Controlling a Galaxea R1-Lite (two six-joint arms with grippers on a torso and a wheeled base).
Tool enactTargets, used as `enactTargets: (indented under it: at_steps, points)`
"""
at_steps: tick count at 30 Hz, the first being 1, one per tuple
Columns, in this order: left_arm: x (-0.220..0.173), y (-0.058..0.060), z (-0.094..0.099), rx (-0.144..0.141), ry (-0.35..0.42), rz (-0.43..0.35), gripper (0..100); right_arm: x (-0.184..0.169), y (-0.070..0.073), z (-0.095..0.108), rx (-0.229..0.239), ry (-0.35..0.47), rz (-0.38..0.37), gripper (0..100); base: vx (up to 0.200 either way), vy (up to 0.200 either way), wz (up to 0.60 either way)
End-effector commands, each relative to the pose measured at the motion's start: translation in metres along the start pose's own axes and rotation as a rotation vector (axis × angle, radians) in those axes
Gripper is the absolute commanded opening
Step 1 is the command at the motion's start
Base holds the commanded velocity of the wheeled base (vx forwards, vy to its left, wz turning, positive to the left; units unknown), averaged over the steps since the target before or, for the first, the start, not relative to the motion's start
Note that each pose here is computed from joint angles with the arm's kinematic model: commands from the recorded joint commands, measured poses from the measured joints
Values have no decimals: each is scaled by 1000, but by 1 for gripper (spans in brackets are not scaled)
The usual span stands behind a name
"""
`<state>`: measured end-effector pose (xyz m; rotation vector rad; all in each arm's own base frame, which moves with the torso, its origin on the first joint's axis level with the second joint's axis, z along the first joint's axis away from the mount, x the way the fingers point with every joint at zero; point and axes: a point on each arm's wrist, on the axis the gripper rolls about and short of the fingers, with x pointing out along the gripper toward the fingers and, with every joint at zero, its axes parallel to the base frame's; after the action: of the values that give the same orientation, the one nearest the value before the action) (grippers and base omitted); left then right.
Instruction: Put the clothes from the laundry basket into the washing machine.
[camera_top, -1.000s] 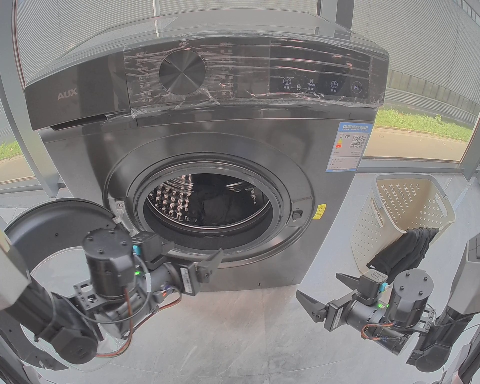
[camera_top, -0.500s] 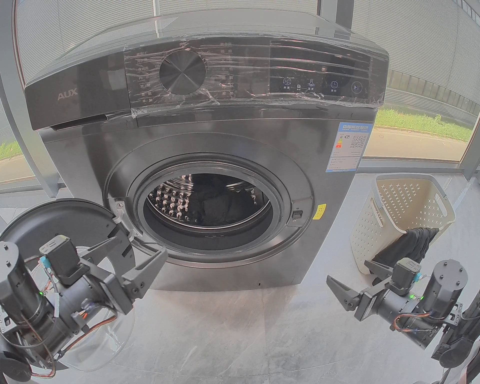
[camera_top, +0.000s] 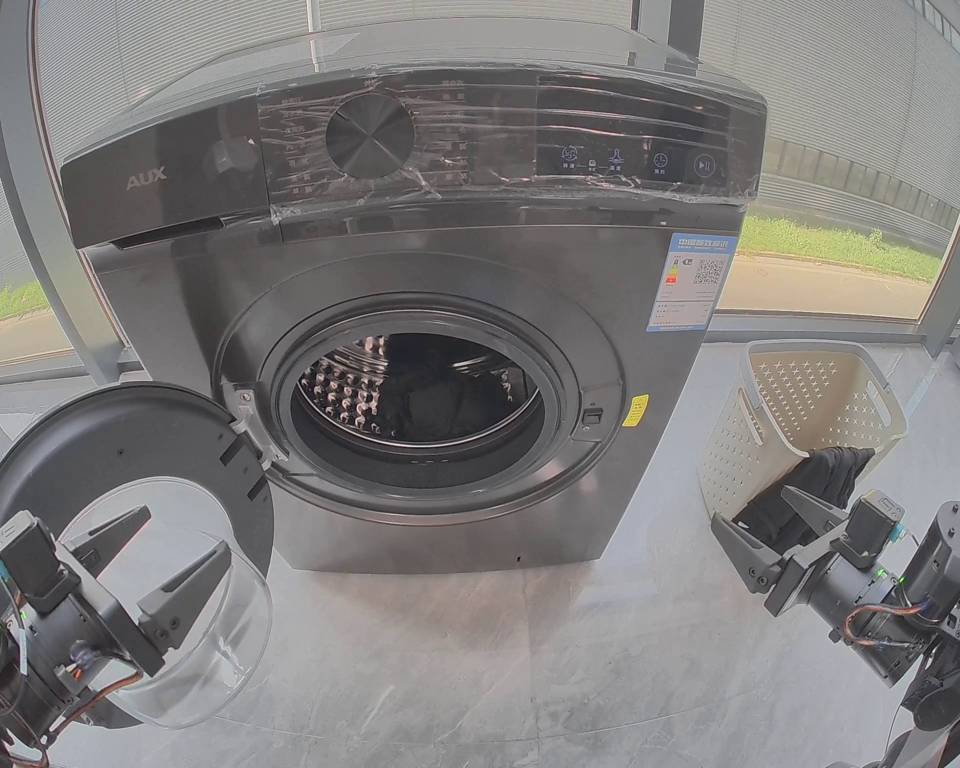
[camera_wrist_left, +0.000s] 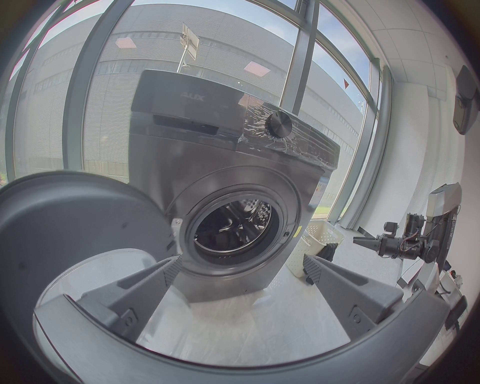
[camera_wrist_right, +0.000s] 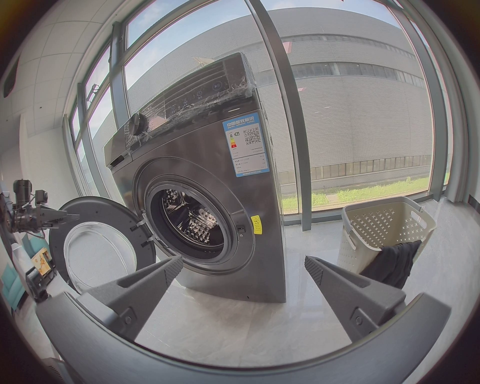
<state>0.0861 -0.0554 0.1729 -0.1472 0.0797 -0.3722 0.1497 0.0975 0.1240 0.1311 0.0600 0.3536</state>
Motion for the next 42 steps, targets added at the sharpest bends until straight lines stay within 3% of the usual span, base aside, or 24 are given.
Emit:
enactTargets:
  at_steps: [1, 8, 9, 10, 12, 13, 17, 22, 26, 30, 36, 42]
  points:
    - [-27, 9, 1, -12, -58, 23, 100, -8, -7, 2, -13, -1, -27, 100, 0, 0, 0]
    - [-45, 16, -3, -5, -67, 48, 100, -23, -8, 5, -32, 32, -22, 100, -200, 0, 0]
    - [-48, 18, -7, 23, -64, 76, 100, -28, -10, 7, -27, 33, -32, 100, -200, 0, 0]
    - [-48, 18, -7, 23, -64, 76, 100, -28, -10, 7, -27, 33, -32, 100, -200, 0, 0]
    - [-59, 24, -20, 84, -71, 106, 100, -40, -15, 13, -15, 14, -49, 100, 0, 0, 0]
    - [-62, 25, -25, 99, -77, 115, 100, -47, -18, 16, -11, -2, -61, 100, 0, 0, 0]
    - [-69, 28, -34, 98, -88, 121, 100, -63, -26, 20, -9, -22, -106, 100, 0, 0, 0]
    - [-77, 31, -48, 97, -70, 153, 100, -89, -38, 18, -12, -8, -235, 100, 0, 0, 0]
    - [-83, 33, -55, 91, -71, 155, 100, -104, -44, 21, -2, -65, -302, 100, 0, 0, 0]
    - [-91, 35, -63, 97, -60, 216, 100, -119, -48, 22, 0, -127, -371, 100, 0, 0, 0]
    - [-99, 35, -70, 101, -87, 290, 100, -146, -49, 7, -46, -103, -428, 100, 0, 0, 0]
    - [-110, 35, -83, 99, -98, 352, 100, -172, -45, -10, -89, -138, -409, 100, 0, 0, 0]
